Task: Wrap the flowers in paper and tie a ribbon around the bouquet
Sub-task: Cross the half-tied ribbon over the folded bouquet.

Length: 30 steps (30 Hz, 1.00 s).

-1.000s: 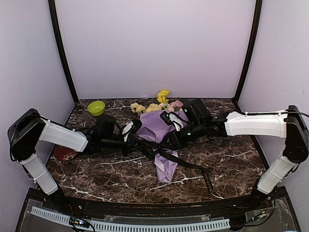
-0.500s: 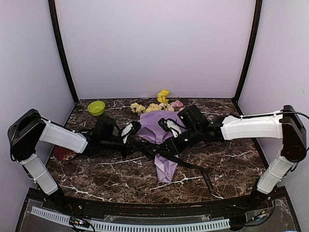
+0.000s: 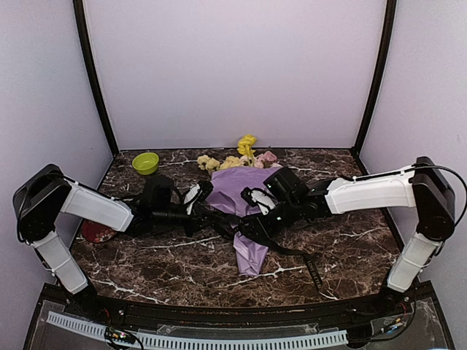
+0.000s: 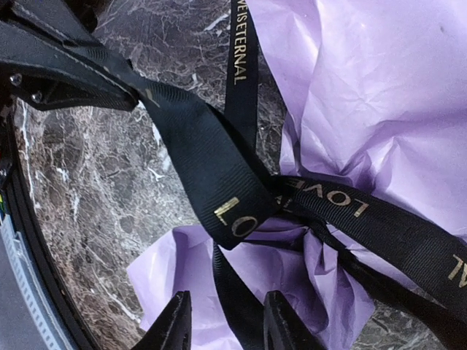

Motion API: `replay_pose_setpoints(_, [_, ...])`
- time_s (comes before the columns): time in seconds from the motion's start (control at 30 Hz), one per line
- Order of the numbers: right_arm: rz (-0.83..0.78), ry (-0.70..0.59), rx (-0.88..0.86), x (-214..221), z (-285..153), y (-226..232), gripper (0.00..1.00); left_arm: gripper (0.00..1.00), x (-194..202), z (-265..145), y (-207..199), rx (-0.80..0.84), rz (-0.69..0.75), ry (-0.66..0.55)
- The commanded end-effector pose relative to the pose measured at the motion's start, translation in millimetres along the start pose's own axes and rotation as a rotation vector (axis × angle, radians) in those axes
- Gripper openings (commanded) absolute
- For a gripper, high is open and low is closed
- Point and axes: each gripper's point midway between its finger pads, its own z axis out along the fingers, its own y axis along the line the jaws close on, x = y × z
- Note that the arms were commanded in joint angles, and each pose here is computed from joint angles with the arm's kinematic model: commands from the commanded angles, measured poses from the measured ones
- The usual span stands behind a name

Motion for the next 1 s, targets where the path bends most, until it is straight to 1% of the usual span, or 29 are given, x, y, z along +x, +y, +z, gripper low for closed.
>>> replay_pose_setpoints(0.0, [-0.040, 0.016, 0.026, 0.6, 7.0, -3.6, 0.31, 0.00, -0.7, -0.6, -1.9, 0.017, -0.004, -0.020])
replay_pose_setpoints(0.07, [-0.043, 0.023, 0.030, 2.2, 9.2, -5.0, 0.30, 0.00, -0.5, -0.5, -1.2, 0.013, 0.000, -0.021])
replay_pose_setpoints(0.1, [-0.046, 0.029, 0.034, 3.4, 11.0, -6.1, 0.28, 0.00, -0.3, -0.4, -1.0, 0.012, 0.000, -0.020])
replay_pose_setpoints(0.3, [-0.045, 0.022, 0.026, -1.2, 11.8, -5.2, 0.00, 0.00, 0.7, -1.2, -1.3, 0.011, 0.002, -0.015])
replay_pose_setpoints(0.47, [-0.006, 0.000, 0.033, -8.2, -0.3, -12.2, 0.00, 0.00, 5.3, -5.5, -2.2, 0.002, 0.002, -0.011])
replay_pose_setpoints(0.63, [0.097, -0.040, 0.007, -14.8, -24.8, -26.8, 0.00, 0.00, 9.0, -6.2, -1.1, -0.008, 0.004, -0.001])
replay_pose_setpoints(0.97, [0.183, 0.000, 0.095, 6.7, -28.7, -67.5, 0.00, 0.00, 13.5, -7.6, -1.0, -0.014, -0.002, 0.009])
